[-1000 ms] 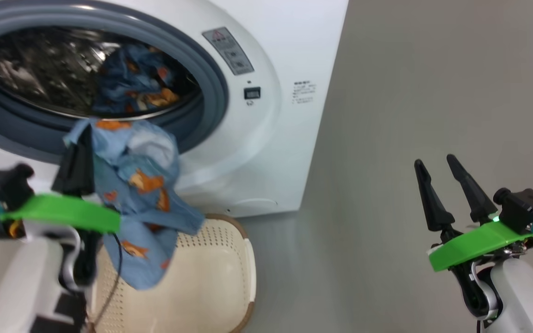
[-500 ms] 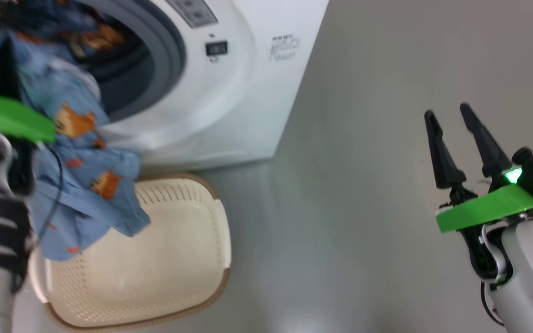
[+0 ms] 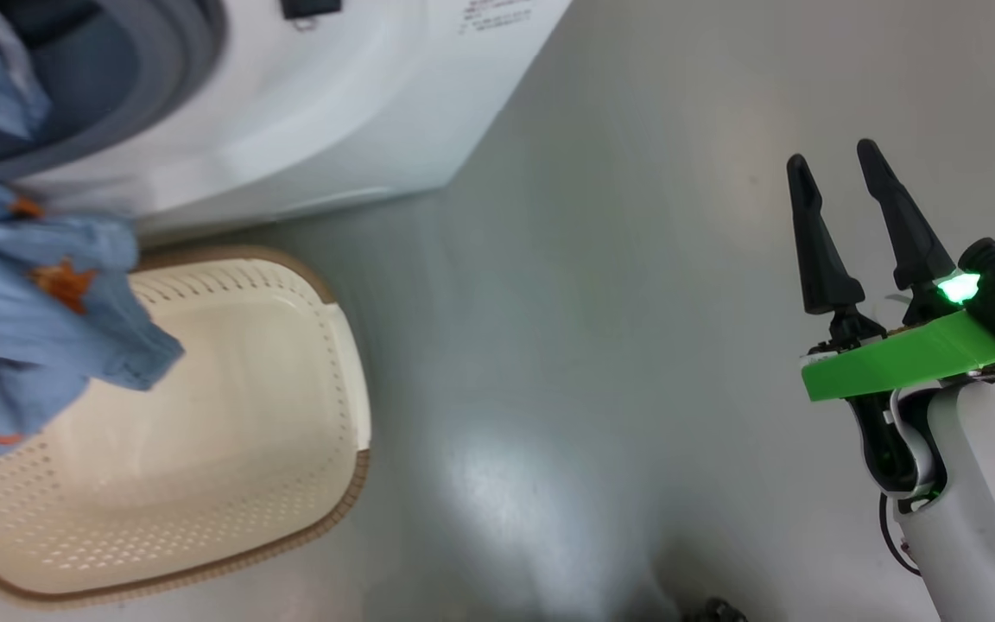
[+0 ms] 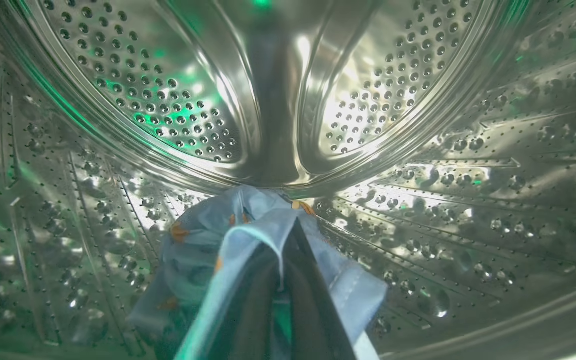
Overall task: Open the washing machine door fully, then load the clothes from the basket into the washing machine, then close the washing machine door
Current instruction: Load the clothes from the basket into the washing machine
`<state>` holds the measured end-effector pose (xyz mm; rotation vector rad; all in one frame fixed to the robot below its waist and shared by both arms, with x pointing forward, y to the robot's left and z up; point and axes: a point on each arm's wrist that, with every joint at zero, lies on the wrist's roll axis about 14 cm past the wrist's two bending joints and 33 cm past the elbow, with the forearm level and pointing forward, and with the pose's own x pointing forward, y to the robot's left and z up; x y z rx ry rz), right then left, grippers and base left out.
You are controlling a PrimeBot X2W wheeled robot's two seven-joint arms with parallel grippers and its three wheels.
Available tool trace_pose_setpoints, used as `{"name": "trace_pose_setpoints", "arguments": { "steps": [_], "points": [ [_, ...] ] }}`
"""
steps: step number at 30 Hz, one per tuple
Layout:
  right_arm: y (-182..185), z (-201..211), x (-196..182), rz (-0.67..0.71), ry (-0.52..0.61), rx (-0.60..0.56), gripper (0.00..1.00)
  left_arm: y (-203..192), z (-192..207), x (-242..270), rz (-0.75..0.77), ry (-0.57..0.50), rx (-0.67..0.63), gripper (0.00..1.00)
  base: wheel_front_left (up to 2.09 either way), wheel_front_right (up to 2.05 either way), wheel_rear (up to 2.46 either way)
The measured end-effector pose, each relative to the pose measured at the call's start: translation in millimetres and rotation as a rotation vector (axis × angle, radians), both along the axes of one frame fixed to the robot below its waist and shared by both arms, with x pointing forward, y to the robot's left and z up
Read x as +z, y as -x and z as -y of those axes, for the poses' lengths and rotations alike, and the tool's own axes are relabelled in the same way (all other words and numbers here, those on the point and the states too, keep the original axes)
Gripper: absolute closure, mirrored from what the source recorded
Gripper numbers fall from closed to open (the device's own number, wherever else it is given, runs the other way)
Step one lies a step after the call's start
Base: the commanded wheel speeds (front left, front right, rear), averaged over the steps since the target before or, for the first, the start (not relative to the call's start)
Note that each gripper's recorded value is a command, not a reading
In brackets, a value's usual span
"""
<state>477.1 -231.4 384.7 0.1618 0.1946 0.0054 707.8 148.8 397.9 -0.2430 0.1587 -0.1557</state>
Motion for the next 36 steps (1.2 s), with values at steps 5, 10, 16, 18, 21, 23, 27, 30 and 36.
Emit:
{"name": "trace_pose_setpoints", "arguments": {
  "steps": [5, 10, 16, 18, 21, 23, 27, 30, 36],
  "points": [
    [0.4, 3.9, -11.7, -0.024, 0.006, -0.014, 0.0, -28.6, 4.5, 38.1, 0.159, 0.008, -0.012, 1.0, 0.0, 0.0, 0.0],
    [-1.7, 6.1, -16.9, -0.031, 0.007, -0.031, 0.0, -39.6, 12.0, 54.3, 0.253, 0.039, -0.005, 1.0, 0.0, 0.0, 0.0],
    [2.0, 6.1, -14.7, -0.034, 0.002, -0.04, 0.0, -28.5, 23.1, 4.3, 0.088, 0.016, -0.012, 0.0, 0.0, 0.0, 0.0],
    [2.3, 6.8, -11.1, -0.027, 0.003, -0.042, 0.0, -18.8, 24.4, -22.2, -0.019, -0.003, -0.019, 0.0, 0.0, 0.0, 0.0],
    [2.5, 8.5, -7.0, -0.019, 0.005, -0.046, 0.0, -11.3, 24.8, -36.2, -0.086, -0.013, -0.018, 0.0, 0.0, 0.0, 0.0],
    [2.4, 8.6, -4.3, -0.013, 0.005, -0.046, 0.0, -5.3, 25.7, -43.3, -0.128, -0.02, -0.022, 0.0, 0.0, 0.0, 0.0],
    [1.3, 6.7, 3.7, 0.005, 0.002, -0.04, 0.0, 2.0, 26.3, -39.3, -0.148, -0.023, -0.022, 0.0, 0.0, 0.0, 0.0],
    [0.1, 3.7, 10.8, 0.022, -0.002, -0.031, 0.0, 5.0, 28.6, -25.9, -0.118, -0.023, -0.025, 0.0, 0.0, 0.0, 0.0],
    [-1.7, -2.7, 24.2, 0.053, -0.014, -0.015, 0.0, 28.1, 39.0, -15.0, -0.092, -0.008, -0.054, 0.0, 0.0, 0.0, 0.0]
  ]
}}
